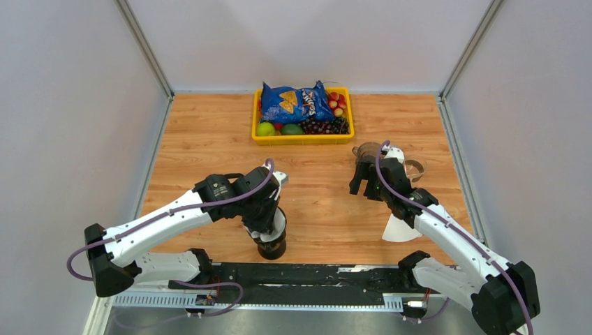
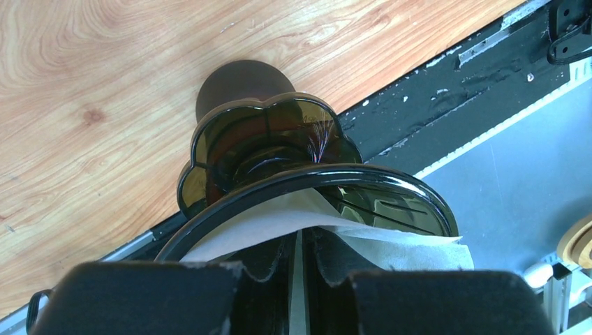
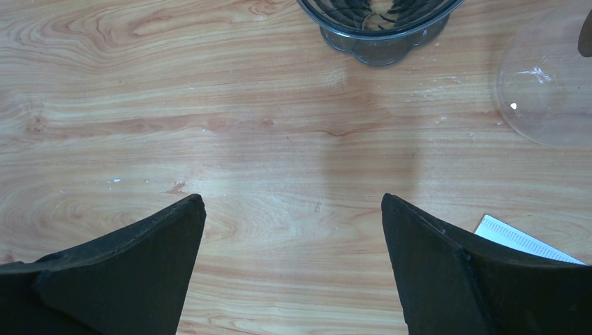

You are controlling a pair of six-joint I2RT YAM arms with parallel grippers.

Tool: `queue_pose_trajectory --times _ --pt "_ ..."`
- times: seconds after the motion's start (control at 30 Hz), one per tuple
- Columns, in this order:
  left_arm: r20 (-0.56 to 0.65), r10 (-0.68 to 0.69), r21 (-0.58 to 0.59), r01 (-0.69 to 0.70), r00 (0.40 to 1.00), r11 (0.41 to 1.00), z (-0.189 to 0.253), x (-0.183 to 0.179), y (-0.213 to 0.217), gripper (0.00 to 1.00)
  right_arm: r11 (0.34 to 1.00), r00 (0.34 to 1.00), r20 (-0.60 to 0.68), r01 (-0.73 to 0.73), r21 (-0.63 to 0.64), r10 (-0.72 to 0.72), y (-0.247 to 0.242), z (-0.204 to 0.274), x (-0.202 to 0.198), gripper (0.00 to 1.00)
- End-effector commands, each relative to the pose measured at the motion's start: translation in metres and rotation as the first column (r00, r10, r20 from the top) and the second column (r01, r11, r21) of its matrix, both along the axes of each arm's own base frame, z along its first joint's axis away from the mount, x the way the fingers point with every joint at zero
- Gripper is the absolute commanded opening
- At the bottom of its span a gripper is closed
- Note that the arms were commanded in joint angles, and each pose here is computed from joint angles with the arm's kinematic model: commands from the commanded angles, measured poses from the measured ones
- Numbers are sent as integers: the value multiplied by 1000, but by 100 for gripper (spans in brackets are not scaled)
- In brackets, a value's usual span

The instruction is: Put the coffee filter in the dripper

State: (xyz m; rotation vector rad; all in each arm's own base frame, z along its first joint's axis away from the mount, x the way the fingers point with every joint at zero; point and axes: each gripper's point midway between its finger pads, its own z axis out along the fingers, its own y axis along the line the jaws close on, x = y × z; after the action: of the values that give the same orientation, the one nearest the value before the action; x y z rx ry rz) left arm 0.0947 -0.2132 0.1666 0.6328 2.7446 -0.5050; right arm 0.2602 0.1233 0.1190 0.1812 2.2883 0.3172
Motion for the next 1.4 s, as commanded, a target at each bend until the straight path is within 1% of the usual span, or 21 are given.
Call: queue_pose_trajectory --times 0.0,0.13,0.3,0.67,0.77,0.93,1.37 --pt "6 8 -26 -8 1000 1000 1 0 -4 15 1000 999 47 17 10 -18 -1 7 8 100" --pt "7 1 -22 -1 1000 1000 1 1 -5 16 1000 999 49 17 11 -17 -1 8 8 100" --pt "24 -3 -32 4 1000 999 7 3 -8 20 1000 999 50 18 10 -19 -2 8 8 100" --pt "36 1 -53 1 999 999 17 5 -10 24 1000 998 52 21 12 -21 -2 9 8 100" --pt "46 2 -60 1 999 998 21 6 -10 27 1000 998 52 20 12 -20 -2 9 8 100" --pt "49 4 -51 -1 999 999 21 6 -9 29 1000 998 59 22 15 -22 -3 11 8 100" --pt "39 8 -16 -7 999 1000 14 6 -6 29 1000 998 62 25 13 -26 -4 11 8 100"
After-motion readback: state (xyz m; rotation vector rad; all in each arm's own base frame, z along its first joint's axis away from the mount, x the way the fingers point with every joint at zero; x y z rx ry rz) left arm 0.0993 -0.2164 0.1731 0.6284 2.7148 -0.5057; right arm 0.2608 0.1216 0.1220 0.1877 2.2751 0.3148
